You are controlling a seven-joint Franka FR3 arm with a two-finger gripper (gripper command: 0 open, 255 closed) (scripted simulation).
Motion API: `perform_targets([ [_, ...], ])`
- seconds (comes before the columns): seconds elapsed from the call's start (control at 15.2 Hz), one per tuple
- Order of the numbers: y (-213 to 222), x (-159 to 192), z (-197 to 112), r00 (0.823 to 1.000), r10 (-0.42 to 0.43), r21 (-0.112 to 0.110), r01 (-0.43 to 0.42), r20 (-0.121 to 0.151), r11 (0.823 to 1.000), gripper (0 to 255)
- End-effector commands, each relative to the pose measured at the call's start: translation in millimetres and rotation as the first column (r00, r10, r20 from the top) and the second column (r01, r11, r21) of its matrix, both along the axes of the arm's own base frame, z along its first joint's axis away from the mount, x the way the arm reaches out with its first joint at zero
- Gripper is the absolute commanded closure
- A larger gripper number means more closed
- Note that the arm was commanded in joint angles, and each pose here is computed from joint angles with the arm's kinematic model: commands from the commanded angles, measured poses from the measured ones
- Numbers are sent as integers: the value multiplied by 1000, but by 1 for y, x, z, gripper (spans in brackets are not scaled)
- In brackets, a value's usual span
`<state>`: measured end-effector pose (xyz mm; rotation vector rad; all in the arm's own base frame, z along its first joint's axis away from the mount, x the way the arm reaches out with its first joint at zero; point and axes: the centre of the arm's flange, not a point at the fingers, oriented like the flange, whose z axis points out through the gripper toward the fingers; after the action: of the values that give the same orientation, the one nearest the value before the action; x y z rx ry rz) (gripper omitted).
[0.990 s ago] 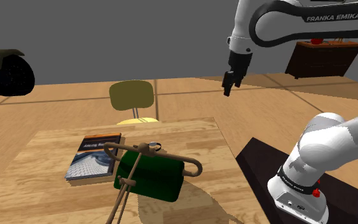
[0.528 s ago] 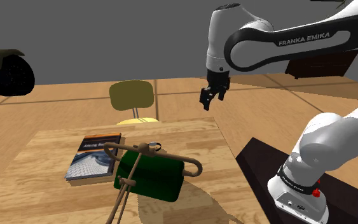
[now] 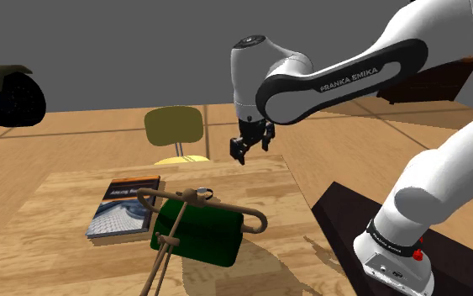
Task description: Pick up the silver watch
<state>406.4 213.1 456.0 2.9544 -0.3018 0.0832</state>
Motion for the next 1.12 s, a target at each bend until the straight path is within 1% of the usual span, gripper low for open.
perform_targets([
  [0.0,18,12,-17,999,-34,-13,34,4,999,0],
  [0.33,67,48,-54,994,-110,-48,110,13,993,0],
  [0.73,119,97,-102,980,-199,-89,201,27,976,0],
  [0.79,123,101,-106,978,-208,-92,209,29,973,0],
  [1.06,123,101,-127,978,-208,-92,209,29,973,0],
])
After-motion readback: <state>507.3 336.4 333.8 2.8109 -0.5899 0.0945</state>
